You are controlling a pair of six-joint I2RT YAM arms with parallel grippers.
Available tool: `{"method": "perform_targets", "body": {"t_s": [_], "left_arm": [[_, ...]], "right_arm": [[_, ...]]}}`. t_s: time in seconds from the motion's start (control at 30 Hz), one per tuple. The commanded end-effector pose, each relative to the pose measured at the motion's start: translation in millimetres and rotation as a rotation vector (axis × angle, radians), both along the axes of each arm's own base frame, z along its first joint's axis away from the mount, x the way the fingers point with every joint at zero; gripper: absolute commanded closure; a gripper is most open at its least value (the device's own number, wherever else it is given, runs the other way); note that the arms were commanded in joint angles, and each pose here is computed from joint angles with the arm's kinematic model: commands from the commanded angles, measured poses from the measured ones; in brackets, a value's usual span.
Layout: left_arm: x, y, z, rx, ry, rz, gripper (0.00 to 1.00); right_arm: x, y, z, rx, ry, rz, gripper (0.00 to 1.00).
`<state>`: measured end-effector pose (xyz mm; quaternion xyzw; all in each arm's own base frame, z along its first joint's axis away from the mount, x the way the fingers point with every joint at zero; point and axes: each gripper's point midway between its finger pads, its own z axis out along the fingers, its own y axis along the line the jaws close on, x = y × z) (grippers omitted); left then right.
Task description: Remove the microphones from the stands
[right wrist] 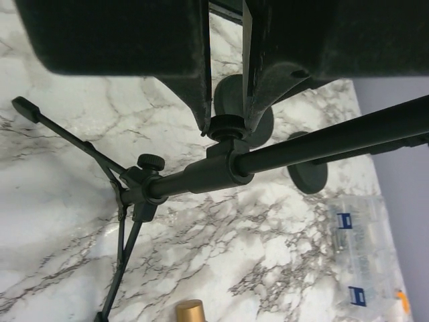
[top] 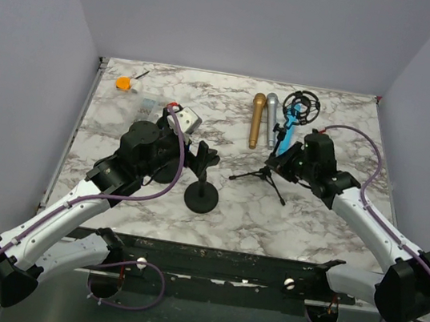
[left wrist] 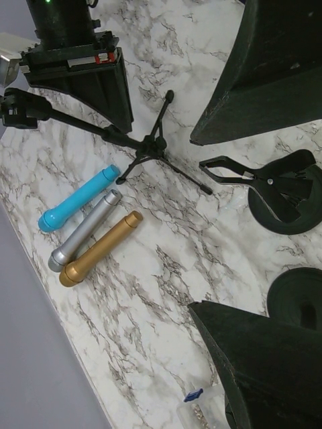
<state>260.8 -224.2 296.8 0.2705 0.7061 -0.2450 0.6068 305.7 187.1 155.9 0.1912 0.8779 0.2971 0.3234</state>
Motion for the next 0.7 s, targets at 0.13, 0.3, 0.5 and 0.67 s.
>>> {"method": "perform_targets", "body": {"t_s": [0.13,0.3,0.5,0.67], "left_arm": [[-4,-3,7,-0.012,0.003,-0.023,0.01],[-3,-3,6,-0.010,0.005,-0.020,0.01],[-4,-4,6,-0.013,0.010,-0.024,0.01],[-4,-4,6,-0.011,0.009,-0.022,0.01]], "right_arm": [[-23,-22,-21,-0.282,0.081,-0.013,0.91],[-21,-13,-9,-0.303,0.053,0.019,0.84],[-18,-5,-2,-0.332,0.040,0.043,0.84],[-23,19,3,-0.188,0.015,0.098,0.59]]}}
